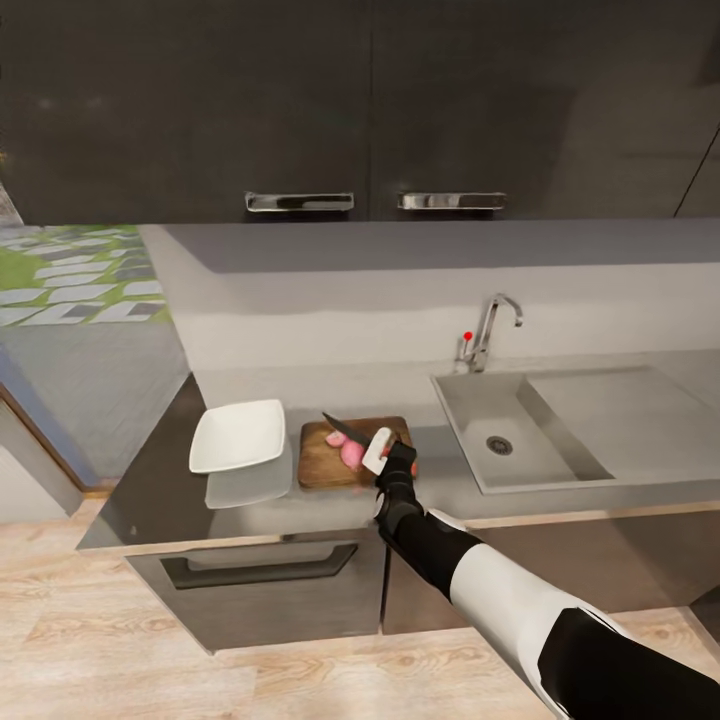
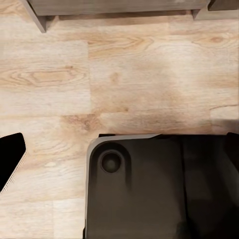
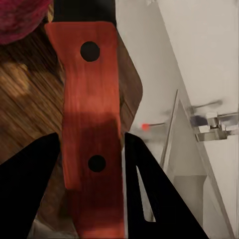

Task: In the kitchen, take the Vidalia onion out of the sink, dice it on the chopping board with the paring knife, put the diced onion into the bowl on the countertop, then place both the paring knife and the chopping board into the sink.

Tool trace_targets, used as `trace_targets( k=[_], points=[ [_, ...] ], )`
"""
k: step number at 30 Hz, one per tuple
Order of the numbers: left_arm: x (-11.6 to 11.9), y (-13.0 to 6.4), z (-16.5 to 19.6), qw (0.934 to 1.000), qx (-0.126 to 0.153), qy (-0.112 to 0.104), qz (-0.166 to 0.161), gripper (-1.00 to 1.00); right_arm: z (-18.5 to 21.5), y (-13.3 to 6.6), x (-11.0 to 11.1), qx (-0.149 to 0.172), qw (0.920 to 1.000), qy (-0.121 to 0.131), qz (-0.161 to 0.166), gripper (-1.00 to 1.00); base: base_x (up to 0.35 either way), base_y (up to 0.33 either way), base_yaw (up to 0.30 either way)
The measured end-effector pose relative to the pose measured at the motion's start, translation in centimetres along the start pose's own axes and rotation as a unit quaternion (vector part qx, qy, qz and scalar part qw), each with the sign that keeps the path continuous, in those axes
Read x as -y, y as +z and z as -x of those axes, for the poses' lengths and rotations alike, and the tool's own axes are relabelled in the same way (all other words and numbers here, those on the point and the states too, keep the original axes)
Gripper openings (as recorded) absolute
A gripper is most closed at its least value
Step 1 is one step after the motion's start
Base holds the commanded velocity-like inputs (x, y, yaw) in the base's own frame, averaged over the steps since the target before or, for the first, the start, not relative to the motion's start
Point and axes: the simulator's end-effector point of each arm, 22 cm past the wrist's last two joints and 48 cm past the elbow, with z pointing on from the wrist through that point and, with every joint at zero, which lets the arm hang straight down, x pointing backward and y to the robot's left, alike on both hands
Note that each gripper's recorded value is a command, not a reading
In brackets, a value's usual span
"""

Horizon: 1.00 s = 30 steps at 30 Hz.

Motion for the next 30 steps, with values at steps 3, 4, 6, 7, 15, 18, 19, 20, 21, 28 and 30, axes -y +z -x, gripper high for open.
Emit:
trace_targets(
  k=[3, 4, 6, 7, 15, 18, 19, 20, 21, 28, 30],
  points=[
    [0.01, 0.01, 0.00, 1.0000, 0.000, 0.000, 0.000, 1.00, 0.19, -0.02, 0.03, 0.002, 1.0000, 0.003, 0.000, -1.00, 0.059, 0.051, 0.000],
    [0.03, 0.01, 0.00, 1.0000, 0.000, 0.000, 0.000, 1.00, 0.17, -0.01, 0.02, 0.002, 1.0000, 0.003, 0.000, -1.00, 0.027, 0.023, 0.000],
    [0.03, 0.01, 0.00, 1.0000, 0.000, 0.000, 0.000, 1.00, 0.20, -0.02, 0.02, 0.002, 1.0000, 0.003, 0.001, -1.00, 0.016, 0.013, 0.000],
    [0.03, 0.01, 0.00, 1.0000, 0.000, 0.000, 0.000, 1.00, 0.21, -0.02, 0.03, 0.002, 1.0000, 0.003, 0.000, -1.00, 0.009, 0.008, 0.000],
    [0.05, 0.01, 0.00, 1.0000, 0.000, 0.000, -0.001, 1.00, 0.20, -0.01, 0.03, 0.002, 1.0000, 0.003, 0.000, -1.00, 0.002, 0.001, 0.000],
    [0.08, 0.02, -0.02, 1.0000, -0.001, 0.000, -0.001, 1.00, -0.25, 0.09, -0.61, -0.003, 0.9998, 0.014, 0.011, -1.00, 0.000, 0.000, 0.000],
    [0.11, 0.02, -0.01, 1.0000, -0.001, 0.000, -0.001, 1.00, -0.27, 0.10, -0.61, -0.004, 0.9998, 0.014, 0.011, -1.00, 0.000, 0.000, 0.000],
    [0.08, 0.02, -0.02, 1.0000, -0.001, 0.000, -0.001, 1.00, -0.26, 0.09, -0.62, -0.004, 0.9998, 0.014, 0.011, -1.00, 0.000, 0.000, 0.000],
    [0.07, 0.02, -0.02, 1.0000, -0.001, 0.000, -0.001, 1.00, -0.25, 0.09, -0.64, -0.003, 0.9998, 0.014, 0.011, -1.00, 0.000, 0.000, 0.000],
    [0.05, 0.02, -0.02, 1.0000, -0.001, 0.000, 0.000, 1.00, -0.24, 0.09, -0.61, -0.003, 0.9998, 0.014, 0.011, -1.00, 0.000, 0.000, 0.000],
    [0.11, 0.02, -0.01, 1.0000, -0.001, 0.000, -0.001, 1.00, -0.25, 0.09, -0.63, -0.003, 0.9998, 0.014, 0.011, -1.00, 0.000, 0.000, 0.000]
  ],
)
